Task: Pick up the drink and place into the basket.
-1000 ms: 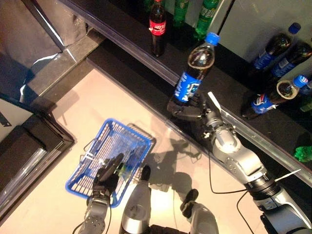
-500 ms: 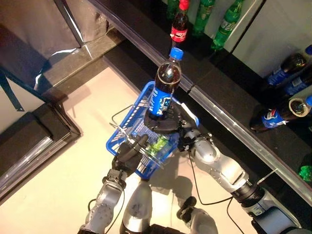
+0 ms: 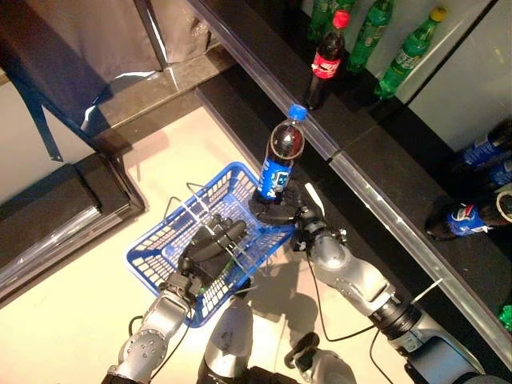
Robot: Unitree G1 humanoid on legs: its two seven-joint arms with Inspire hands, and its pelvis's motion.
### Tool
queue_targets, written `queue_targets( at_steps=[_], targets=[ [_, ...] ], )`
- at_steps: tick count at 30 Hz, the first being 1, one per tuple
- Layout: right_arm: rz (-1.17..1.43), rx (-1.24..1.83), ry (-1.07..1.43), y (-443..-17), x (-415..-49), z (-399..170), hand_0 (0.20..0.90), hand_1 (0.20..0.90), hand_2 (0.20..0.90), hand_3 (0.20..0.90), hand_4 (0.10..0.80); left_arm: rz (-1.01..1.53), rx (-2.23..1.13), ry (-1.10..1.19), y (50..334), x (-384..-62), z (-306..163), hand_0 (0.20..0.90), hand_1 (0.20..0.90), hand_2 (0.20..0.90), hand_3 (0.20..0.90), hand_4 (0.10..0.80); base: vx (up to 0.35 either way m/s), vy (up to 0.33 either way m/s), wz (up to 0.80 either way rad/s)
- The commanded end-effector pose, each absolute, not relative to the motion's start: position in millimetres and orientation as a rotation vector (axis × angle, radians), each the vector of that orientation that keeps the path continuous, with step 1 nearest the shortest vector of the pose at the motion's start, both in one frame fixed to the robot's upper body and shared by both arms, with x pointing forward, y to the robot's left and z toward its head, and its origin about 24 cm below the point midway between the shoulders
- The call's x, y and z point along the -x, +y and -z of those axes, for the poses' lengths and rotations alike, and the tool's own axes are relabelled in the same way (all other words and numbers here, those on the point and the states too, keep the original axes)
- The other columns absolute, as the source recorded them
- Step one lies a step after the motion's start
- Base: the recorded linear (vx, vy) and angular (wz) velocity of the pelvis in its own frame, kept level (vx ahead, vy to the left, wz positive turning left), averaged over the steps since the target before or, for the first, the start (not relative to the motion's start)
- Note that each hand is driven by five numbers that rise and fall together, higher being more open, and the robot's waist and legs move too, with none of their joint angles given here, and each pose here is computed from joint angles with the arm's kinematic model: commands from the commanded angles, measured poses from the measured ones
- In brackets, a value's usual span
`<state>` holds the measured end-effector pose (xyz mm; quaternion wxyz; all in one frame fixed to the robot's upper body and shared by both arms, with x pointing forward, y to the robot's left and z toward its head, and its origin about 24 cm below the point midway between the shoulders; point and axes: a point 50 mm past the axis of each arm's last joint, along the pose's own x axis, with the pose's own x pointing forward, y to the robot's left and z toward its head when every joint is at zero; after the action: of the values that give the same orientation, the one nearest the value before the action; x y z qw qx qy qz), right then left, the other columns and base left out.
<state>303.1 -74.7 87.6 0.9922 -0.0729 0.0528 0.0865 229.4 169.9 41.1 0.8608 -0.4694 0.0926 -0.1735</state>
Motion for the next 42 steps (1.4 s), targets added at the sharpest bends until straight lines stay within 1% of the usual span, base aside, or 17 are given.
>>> queue_targets(
  at_steps=[1, 4, 7, 18, 24, 25, 29, 34, 42],
  targets=[
    [-0.268, 0.007, -0.108, -38, -296, -128, 0.3, 0.3, 0.3, 0.2, 0.1, 1.126, 1.157, -0.277, 106, -204, -152, 0.3, 0.3, 0.3, 0.2, 0.1, 0.0, 0.0, 0.0],
    [-0.274, 0.003, -0.061, -29, -296, -115, 0.3, 0.3, 0.3, 0.2, 0.1, 1.234, 1.159, -0.276, 96, -200, -159, 0.3, 0.3, 0.3, 0.2, 0.1, 0.011, -0.001, 0.01],
    [-0.265, 0.006, -0.046, -27, -297, -111, 0.3, 0.3, 0.3, 0.2, 0.1, 1.261, 1.163, -0.273, 94, -200, -160, 0.3, 0.3, 0.3, 0.2, 0.1, 0.0, 0.0, 0.0],
    [-0.161, -0.007, 0.093, -37, -304, -76, 0.3, 0.3, 0.3, 0.2, 0.1, 1.361, 1.18, -0.304, 101, -192, -158, 0.3, 0.3, 0.3, 0.2, 0.1, 0.003, 0.002, 0.03],
    [-0.115, -0.13, 0.309, -35, -300, -37, 0.3, 0.3, 0.3, 0.2, 0.1, 1.422, 1.192, -0.319, 101, -190, -159, 0.3, 0.3, 0.3, 0.2, 0.1, 0.003, 0.002, 0.04],
    [-0.123, -0.177, 0.372, -32, -297, -28, 0.3, 0.3, 0.3, 0.2, 0.1, 1.442, 1.196, -0.323, 100, -189, -160, 0.3, 0.3, 0.3, 0.2, 0.1, 0.0, 0.0, 0.0],
    [-0.183, -0.31, 0.496, -20, -286, -9, 0.3, 0.3, 0.3, 0.2, 0.1, 1.511, 1.213, -0.326, 97, -185, -163, 0.3, 0.3, 0.3, 0.2, 0.1, 0.041, -0.039, 0.01],
    [-0.228, -0.506, 0.578, -8, -284, -2, 0.3, 0.3, 0.3, 0.2, 0.1, 1.622, 1.223, -0.309, 88, -179, -168, 0.3, 0.3, 0.3, 0.2, 0.1, -0.002, -0.003, -0.01],
    [-0.301, -0.618, 0.675, -1, -286, 3, 0.3, 0.3, 0.3, 0.2, 0.1, 1.636, 1.21, -0.29, 84, -180, -172, 0.3, 0.3, 0.3, 0.2, 0.1, 0.0, 0.0, 0.0]
  ],
)
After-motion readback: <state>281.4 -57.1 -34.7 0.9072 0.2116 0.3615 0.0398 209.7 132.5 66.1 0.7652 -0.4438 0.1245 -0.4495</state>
